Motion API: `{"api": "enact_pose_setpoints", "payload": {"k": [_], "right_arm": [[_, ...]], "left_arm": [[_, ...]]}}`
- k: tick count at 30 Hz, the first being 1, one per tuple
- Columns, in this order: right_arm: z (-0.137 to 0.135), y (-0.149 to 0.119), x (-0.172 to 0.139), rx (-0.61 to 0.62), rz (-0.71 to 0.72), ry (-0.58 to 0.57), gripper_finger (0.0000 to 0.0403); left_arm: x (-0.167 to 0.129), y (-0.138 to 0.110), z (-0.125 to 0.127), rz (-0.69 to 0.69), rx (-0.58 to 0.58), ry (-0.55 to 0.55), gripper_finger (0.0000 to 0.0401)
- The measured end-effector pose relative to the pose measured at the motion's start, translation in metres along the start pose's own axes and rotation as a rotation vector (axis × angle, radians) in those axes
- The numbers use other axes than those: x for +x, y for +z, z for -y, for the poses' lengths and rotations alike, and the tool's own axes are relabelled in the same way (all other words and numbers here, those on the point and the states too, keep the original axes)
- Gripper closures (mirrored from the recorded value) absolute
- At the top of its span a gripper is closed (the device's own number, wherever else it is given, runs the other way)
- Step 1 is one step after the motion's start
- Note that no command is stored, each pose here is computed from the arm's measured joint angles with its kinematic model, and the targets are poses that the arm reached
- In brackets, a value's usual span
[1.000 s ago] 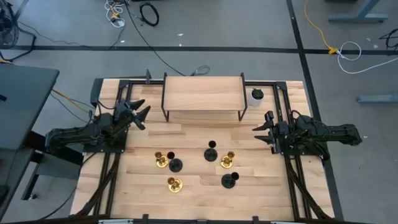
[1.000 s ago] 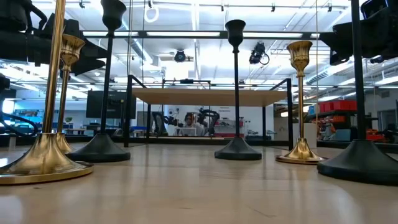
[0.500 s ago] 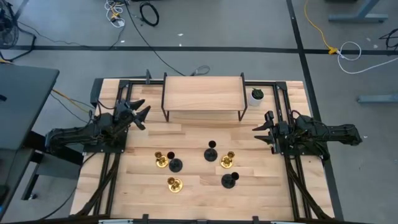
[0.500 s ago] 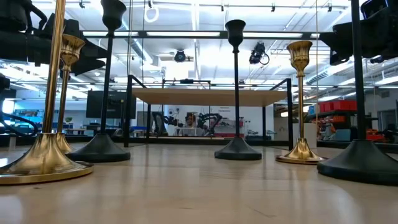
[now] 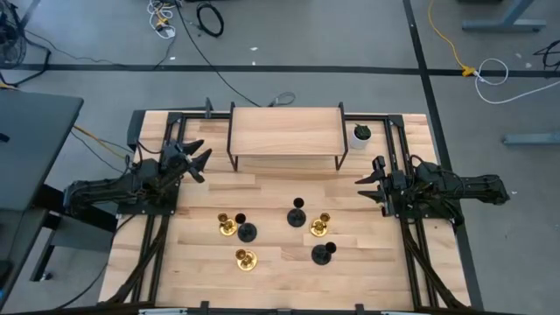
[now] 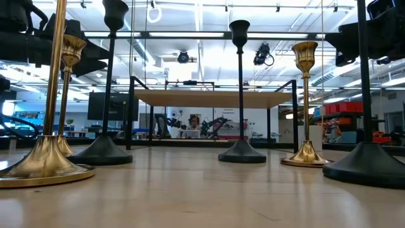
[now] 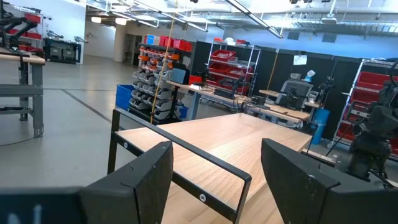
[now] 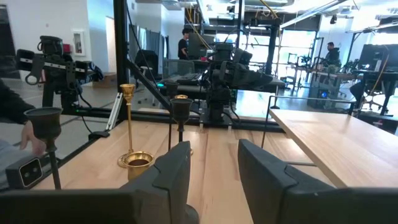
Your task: Pick & Place candle stick holders
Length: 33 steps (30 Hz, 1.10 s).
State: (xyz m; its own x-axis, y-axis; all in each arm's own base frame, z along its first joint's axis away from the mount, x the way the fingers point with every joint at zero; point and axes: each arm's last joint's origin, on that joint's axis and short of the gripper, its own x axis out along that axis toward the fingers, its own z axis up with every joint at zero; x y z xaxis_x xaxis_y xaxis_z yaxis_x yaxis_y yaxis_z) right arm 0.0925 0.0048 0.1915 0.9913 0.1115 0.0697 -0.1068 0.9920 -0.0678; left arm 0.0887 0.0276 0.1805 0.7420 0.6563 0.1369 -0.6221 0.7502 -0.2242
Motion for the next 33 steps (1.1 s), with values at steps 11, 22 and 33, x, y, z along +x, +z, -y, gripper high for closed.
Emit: {"api": "enact_pose_setpoints", "payload": {"k": [11,22,33], "right_arm": [[0.0,0.0,0.0,-0.051,0.0,0.0,0.0268],[0.0,0.0007,0.0,-0.052,0.007,-0.001,0.0268],[0.0002,0.0028,-0.0001,-0.054,0.029,-0.003,0.0268]], "left_arm": [[0.0,0.0,0.0,0.0,0.0,0.0,0.0156],[0.0,0.0,0.0,0.0,0.0,0.0,0.0156],[0.0,0.0,0.0,0.0,0.0,0.0,0.0156]]}}
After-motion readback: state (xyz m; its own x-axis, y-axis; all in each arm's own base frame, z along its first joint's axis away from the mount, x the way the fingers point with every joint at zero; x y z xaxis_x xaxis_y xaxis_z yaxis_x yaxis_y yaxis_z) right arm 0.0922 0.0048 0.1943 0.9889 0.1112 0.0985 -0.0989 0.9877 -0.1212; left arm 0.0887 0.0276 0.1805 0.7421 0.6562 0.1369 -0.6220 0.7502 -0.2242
